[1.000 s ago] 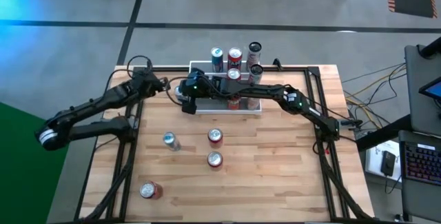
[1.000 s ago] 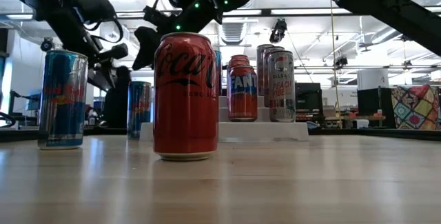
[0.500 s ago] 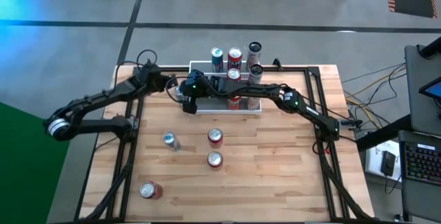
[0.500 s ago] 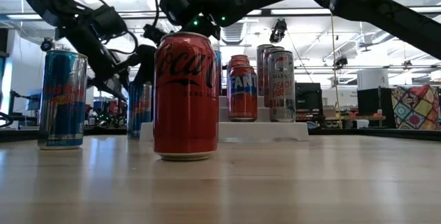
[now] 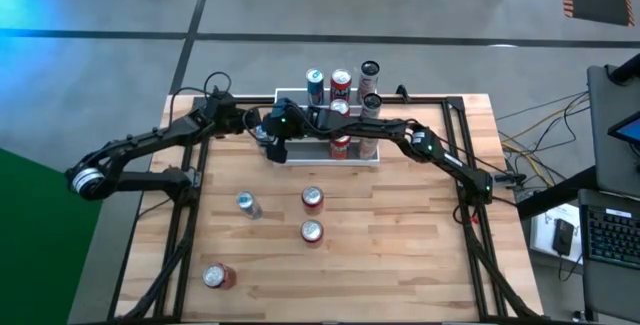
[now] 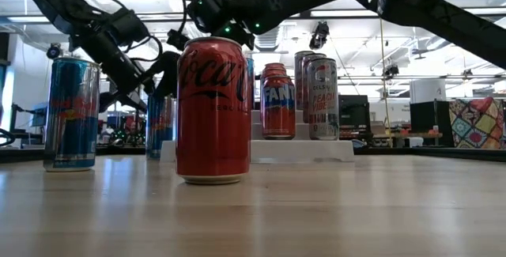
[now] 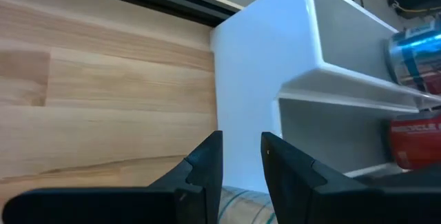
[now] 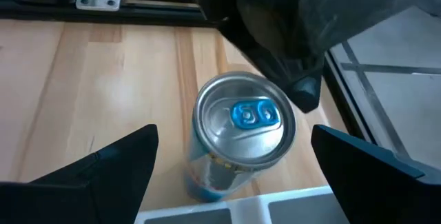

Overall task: Place canned beverage on shelf
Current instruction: Put the top blue soda can on the middle tier of the shelf aligned with the other blue soda can

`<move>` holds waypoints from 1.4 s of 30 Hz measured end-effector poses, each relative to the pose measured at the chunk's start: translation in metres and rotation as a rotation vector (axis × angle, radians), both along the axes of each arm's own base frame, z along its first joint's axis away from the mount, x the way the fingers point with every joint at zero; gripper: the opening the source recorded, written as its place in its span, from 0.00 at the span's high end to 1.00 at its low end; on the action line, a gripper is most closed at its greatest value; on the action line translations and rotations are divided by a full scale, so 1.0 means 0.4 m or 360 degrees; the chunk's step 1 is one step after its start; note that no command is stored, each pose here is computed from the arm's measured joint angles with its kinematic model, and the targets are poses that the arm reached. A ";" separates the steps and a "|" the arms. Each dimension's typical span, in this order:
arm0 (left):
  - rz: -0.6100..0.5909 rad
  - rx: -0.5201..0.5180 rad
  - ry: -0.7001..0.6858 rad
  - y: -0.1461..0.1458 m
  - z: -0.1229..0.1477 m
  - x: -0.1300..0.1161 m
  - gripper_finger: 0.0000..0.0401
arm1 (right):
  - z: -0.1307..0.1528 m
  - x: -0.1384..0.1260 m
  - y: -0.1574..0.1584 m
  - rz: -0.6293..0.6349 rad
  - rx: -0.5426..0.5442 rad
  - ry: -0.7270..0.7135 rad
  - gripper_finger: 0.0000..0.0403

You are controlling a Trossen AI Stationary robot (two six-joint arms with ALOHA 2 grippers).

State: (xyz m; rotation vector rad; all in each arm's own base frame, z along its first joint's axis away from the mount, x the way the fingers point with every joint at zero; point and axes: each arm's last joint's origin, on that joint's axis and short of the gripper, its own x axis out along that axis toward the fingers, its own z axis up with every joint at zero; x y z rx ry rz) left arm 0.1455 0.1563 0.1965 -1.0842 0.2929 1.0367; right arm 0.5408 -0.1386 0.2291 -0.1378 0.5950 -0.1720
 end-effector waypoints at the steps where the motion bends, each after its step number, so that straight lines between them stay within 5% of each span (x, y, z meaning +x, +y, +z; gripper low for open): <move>1: -0.0003 -0.0001 -0.0003 0.000 0.000 0.001 0.79 | -0.004 0.002 0.000 0.0000 0.0000 0.0001 0.07; 22: -0.0066 -0.0013 -0.0022 -0.012 0.002 0.012 0.79 | -0.049 0.010 -0.007 0.0017 0.0050 0.0037 0.08; 42: -0.0129 0.0069 -0.0025 -0.019 0.019 0.006 0.79 | -0.044 0.017 -0.023 0.0013 0.0214 -0.0102 0.40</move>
